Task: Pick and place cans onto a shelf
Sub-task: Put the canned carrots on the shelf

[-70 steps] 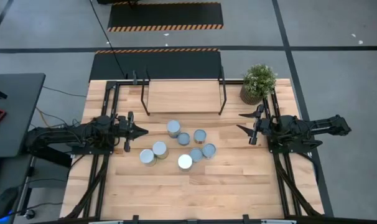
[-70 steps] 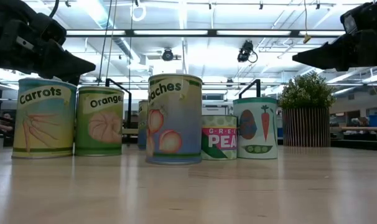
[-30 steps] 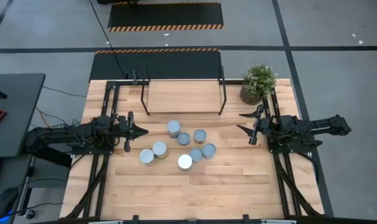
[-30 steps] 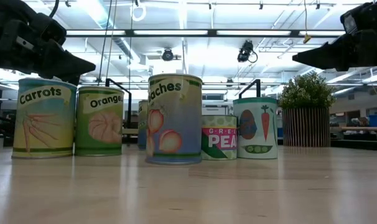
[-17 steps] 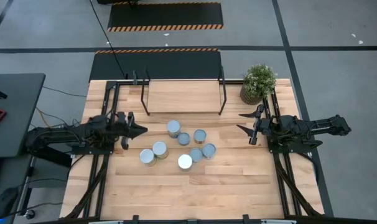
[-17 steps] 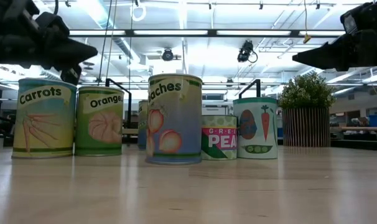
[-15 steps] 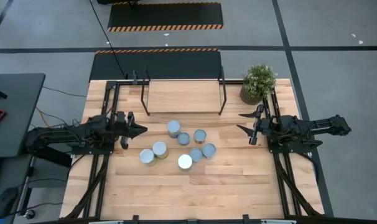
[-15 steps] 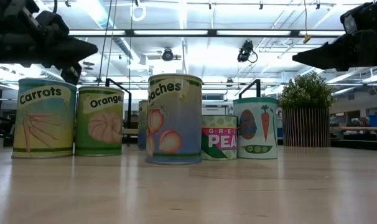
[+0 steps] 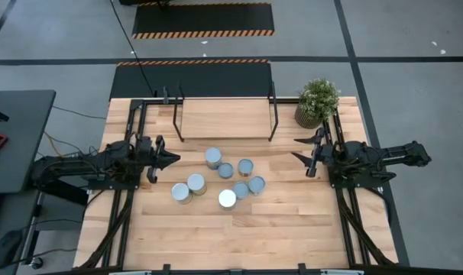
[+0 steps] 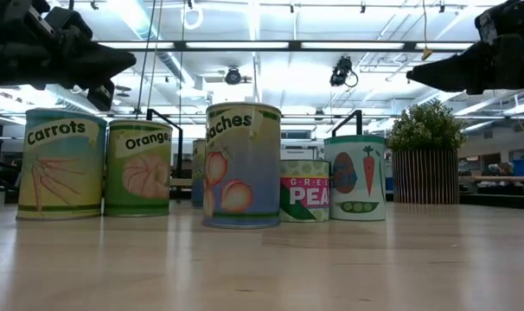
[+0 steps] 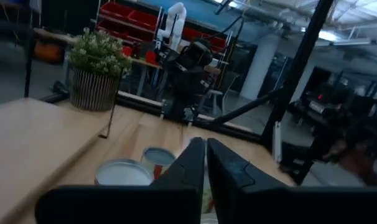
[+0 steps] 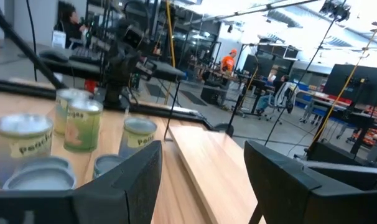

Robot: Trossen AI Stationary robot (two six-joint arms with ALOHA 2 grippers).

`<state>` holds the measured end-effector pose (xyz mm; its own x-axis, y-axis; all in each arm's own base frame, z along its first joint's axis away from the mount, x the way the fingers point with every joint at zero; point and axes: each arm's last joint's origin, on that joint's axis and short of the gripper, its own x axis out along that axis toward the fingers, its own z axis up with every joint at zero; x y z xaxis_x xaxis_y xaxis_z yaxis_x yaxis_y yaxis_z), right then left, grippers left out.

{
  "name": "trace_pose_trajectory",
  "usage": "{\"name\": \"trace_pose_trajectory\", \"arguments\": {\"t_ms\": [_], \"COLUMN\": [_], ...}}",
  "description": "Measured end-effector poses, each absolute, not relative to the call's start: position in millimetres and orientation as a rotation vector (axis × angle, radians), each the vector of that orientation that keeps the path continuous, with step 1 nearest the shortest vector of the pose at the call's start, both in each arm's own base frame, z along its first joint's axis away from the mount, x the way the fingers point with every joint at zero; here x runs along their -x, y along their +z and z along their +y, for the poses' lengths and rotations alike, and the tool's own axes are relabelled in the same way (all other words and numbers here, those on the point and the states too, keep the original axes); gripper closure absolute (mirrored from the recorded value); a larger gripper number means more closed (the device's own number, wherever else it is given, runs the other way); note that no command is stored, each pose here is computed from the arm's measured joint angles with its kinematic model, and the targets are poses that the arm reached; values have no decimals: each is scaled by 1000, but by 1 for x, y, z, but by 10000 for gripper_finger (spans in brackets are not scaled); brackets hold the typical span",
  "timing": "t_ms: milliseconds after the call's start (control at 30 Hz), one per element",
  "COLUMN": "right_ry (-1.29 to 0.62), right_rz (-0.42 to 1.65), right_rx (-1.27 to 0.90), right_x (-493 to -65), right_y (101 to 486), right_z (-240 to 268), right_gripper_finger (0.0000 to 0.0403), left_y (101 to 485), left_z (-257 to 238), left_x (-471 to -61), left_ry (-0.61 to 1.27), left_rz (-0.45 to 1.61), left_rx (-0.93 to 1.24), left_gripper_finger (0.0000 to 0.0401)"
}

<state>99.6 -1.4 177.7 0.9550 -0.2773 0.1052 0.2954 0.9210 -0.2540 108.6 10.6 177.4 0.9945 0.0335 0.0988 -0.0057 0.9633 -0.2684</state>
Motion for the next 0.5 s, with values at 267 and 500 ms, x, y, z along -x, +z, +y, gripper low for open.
{"name": "trace_pose_trajectory", "arguments": {"t_ms": [267,500], "right_ry": [-379,-599], "right_rz": [-290,-400], "right_rx": [14,16], "right_x": [-95,-88], "right_y": [196,207], "right_z": [-6,-18], "right_gripper_finger": [168,168], "left_y": [177,177], "left_z": [14,15], "left_x": [-108,-113], "left_ry": [136,132], "left_rz": [-118,-121], "left_rx": [272,358], "left_gripper_finger": [376,376]}}
